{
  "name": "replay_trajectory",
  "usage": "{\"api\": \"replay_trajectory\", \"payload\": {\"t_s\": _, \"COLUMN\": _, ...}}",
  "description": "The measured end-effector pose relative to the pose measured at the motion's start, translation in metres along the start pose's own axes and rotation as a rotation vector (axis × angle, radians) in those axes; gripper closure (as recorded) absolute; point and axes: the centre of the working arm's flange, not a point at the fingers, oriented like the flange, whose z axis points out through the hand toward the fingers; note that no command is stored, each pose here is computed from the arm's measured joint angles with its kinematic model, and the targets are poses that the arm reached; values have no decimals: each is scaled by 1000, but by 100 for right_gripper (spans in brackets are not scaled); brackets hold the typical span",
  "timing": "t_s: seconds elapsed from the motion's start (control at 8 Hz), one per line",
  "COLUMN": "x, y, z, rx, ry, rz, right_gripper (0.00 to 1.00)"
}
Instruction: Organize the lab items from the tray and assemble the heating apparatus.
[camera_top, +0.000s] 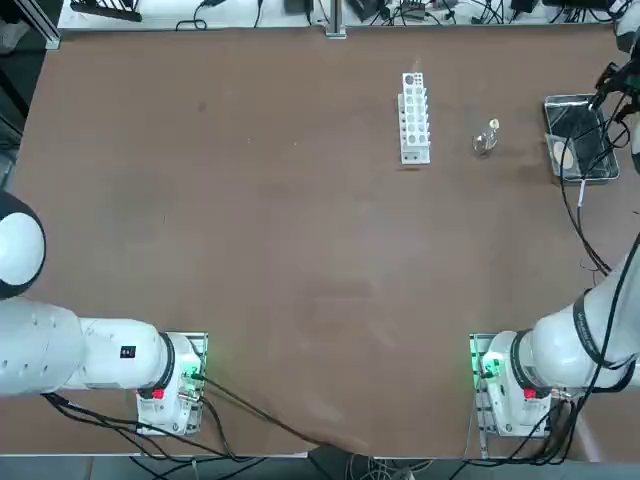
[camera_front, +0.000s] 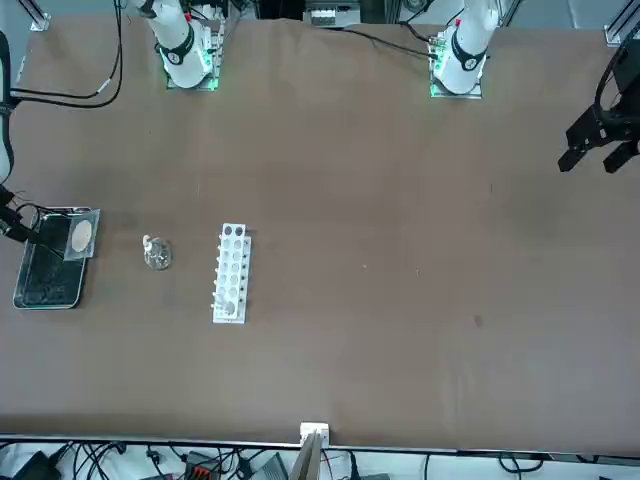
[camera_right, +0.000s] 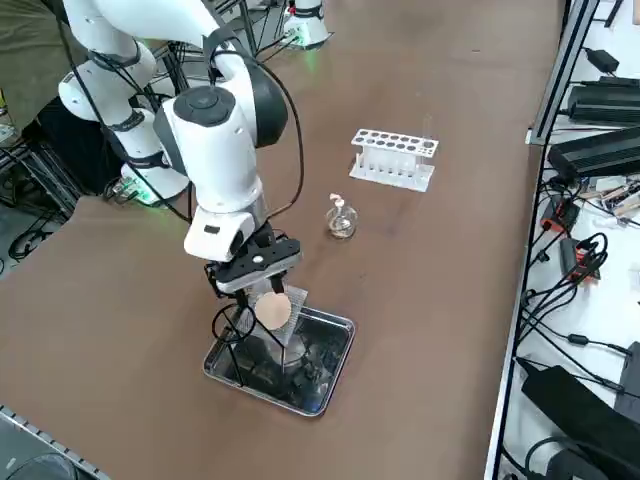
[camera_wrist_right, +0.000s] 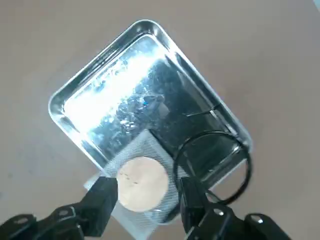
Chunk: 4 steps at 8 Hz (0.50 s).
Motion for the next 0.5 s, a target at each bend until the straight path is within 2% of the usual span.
{"api": "replay_trajectory", "payload": {"t_s": 0.5, "x": 7, "y": 29, "z": 15, "rx": 45, "ry": -14, "rz": 117, "right_gripper": 24}}
